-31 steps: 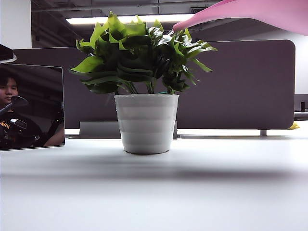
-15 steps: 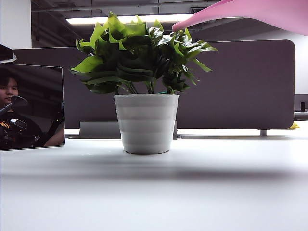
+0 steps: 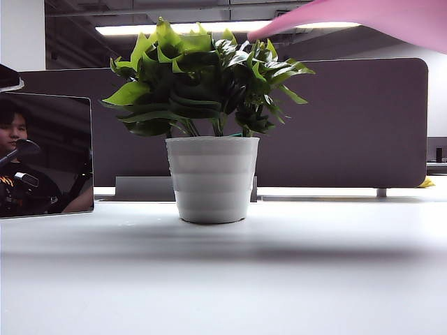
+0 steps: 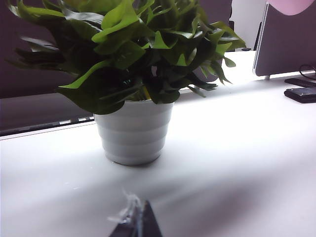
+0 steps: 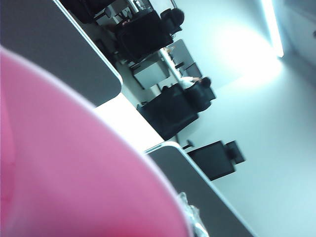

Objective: Pick up the watering can from the table, water the potted plant, and put the can back.

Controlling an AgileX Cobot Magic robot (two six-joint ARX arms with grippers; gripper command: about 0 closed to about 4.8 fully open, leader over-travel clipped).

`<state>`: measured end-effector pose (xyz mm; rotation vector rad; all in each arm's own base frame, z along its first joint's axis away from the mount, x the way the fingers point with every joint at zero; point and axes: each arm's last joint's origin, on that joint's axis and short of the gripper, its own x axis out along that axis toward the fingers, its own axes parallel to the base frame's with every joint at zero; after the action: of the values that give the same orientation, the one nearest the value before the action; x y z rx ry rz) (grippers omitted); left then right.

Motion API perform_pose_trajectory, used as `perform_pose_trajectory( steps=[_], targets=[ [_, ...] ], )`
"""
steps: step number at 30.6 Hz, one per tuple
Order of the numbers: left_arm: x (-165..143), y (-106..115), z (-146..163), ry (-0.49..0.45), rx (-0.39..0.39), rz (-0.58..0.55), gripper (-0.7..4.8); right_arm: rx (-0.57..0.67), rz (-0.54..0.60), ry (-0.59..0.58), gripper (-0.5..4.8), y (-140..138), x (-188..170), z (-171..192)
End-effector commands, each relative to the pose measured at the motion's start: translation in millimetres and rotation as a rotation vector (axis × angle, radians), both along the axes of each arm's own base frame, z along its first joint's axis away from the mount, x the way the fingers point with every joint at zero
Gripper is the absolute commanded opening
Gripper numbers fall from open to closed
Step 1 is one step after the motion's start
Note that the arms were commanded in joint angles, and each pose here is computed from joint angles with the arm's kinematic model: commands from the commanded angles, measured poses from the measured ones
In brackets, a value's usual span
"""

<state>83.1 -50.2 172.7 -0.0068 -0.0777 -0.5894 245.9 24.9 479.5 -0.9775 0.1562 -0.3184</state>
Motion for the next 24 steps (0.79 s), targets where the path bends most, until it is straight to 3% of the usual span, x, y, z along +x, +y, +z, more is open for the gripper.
perform_pose_trajectory(
  steps=[1,13,24],
  targets=[
    [-0.1,0.0,1.4,-0.015,0.0,-0.001,-0.05,0.086,0.001,-0.104,-0.05,-1.4,-8.2,13.4],
    [-0.1,0.0,1.4,-0.015,0.0,-0.001,-0.05,0.216,-0.061,-0.037,-0.06,-19.9,-23.6,6.6],
    [-0.1,0.0,1.4,-0.015,0.0,-0.001,-0.05,0.589,0.008,-0.044,-0.06,-56.1,-52.7,3.2]
  ],
)
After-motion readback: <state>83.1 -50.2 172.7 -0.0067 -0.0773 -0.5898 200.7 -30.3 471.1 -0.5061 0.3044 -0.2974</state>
